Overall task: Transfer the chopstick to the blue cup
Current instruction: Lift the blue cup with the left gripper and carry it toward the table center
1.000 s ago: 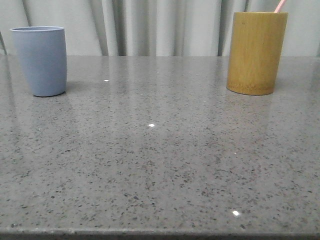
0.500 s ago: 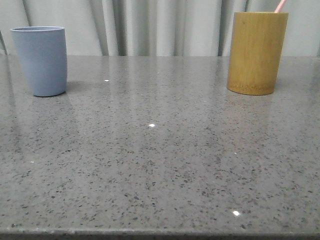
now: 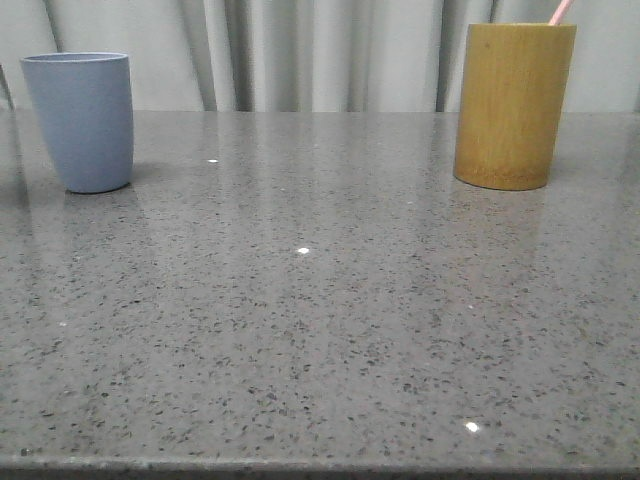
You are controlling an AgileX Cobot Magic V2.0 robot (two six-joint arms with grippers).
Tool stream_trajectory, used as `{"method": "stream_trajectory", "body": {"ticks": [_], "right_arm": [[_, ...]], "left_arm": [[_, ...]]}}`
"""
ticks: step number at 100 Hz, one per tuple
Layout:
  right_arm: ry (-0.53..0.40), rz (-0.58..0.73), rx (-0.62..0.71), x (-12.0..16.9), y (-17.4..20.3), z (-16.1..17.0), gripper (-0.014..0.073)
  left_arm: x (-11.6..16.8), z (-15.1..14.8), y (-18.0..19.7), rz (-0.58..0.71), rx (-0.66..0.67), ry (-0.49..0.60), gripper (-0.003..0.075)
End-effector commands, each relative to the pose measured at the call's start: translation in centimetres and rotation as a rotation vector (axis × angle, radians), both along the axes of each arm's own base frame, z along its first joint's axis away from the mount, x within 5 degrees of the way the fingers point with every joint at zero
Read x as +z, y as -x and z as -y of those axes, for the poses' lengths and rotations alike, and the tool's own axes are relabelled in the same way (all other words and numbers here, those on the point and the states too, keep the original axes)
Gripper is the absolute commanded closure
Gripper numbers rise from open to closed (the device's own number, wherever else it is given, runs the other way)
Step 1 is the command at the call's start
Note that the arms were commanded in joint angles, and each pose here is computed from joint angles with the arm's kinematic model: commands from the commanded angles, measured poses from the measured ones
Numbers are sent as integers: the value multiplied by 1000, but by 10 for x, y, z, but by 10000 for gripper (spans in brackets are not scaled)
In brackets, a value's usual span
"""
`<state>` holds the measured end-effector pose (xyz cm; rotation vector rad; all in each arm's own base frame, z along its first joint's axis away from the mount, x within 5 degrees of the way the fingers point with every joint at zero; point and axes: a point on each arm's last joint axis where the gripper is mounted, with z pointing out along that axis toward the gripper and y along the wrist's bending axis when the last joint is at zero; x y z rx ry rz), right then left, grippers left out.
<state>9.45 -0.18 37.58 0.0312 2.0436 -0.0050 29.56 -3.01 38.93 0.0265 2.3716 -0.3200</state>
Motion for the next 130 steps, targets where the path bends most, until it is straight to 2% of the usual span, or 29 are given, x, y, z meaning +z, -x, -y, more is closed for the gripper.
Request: {"method": "stream_trajectory", "body": {"ticks": [1,45,69,80,90,97,111,130], "right_arm": [[6,102,-4,15,-3,1,-36],[7,113,-4,16,-4,1,-36],[7,113,-4,16,-4,1,-36],[7,113,-4,16,-4,1,-36],[7,113,-4,16,-4,1,-36],[7,113,-4,16,-4,1,-36],[7,113,-4,16,-4,1,-36],[7,112,-4,16,-4,1,-36]], "left_arm": [[17,4,-9,71,-15,49,93],[-19,23,-52,-18,-71,47,94],[-39,25,-66,-68,-72,42,178],[-42,25,-68,-71,-70,42,255],[-41,25,-68,-68,-69,42,363],[-41,25,-68,-65,-70,41,470],[-37,25,-69,-46,-70,41,735],[-11,35,-64,-42,-129,39,739]]}}
